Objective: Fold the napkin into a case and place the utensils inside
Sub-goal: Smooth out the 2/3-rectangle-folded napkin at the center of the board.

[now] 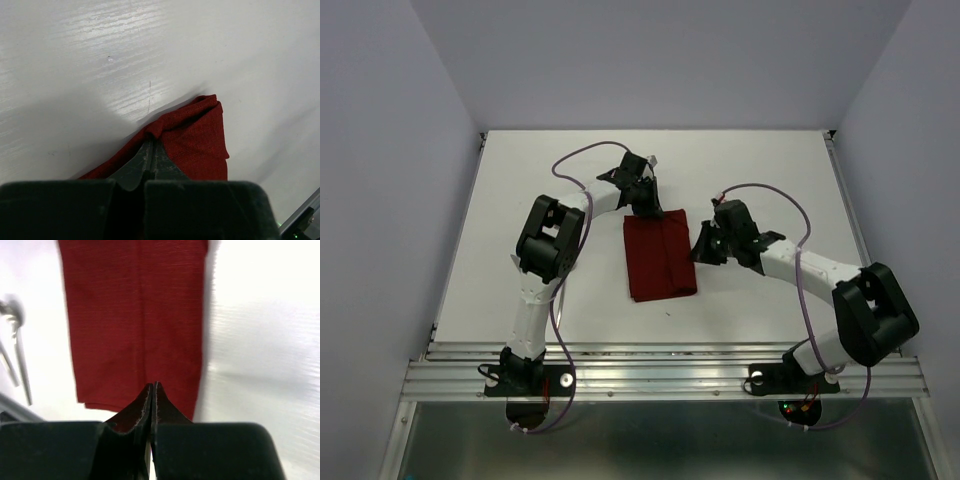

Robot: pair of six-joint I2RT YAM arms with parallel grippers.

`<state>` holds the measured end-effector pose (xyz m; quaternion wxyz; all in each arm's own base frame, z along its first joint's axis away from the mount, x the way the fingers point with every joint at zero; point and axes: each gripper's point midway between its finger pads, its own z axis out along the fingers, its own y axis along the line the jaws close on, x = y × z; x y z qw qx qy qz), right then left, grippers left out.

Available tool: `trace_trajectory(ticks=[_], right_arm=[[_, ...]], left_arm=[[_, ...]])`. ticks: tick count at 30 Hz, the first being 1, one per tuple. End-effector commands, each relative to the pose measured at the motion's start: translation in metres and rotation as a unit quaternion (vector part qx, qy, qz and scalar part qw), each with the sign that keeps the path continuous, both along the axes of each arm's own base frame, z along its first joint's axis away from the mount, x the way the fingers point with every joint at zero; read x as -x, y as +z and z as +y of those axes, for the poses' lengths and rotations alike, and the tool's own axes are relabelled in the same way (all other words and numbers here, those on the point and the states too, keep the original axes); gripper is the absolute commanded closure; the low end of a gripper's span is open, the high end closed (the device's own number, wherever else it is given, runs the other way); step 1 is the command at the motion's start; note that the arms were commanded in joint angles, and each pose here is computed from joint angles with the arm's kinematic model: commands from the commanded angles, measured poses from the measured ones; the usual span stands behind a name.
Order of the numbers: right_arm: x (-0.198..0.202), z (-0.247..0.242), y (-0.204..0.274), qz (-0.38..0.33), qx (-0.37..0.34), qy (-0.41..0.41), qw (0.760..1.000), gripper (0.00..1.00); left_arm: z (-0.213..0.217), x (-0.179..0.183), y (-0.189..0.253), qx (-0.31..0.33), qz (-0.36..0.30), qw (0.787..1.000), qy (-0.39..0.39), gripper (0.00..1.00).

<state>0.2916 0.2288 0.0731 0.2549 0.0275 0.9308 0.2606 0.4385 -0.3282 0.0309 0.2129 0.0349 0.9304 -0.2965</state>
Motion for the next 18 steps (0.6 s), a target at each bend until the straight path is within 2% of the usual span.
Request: trace_trajectory(ticks=[1,5,10,13,18], right_arm=[[0.026,0.023,0.003,0.018,-0.088,0.031,0.996,0.99],[0.05,0.024,-0.033,0.046,-0.126,0.037,0.99,0.99],[0.061,0.021,-0.059,0.067,-0.127,0.037,0.989,0.99],[0.057,0.025,-0.045,0.046,-0.133,0.054,0.989,0.99],[0.033,0.026,0.008,-0.031,-0.125,0.058,0.99,0.99]], left_arm=[[0.01,0.006,-0.025,-0.038,0.02,0.999,0.002,1.0],[0.009,0.006,-0.026,-0.037,0.019,0.999,0.0,1.0],[0.009,0.008,-0.029,-0.038,0.023,0.999,-0.002,1.0],[0.009,0.008,-0.028,-0.036,0.023,0.999,-0.003,1.0],[0.009,0.007,-0.025,-0.035,0.018,0.999,-0.004,1.0]])
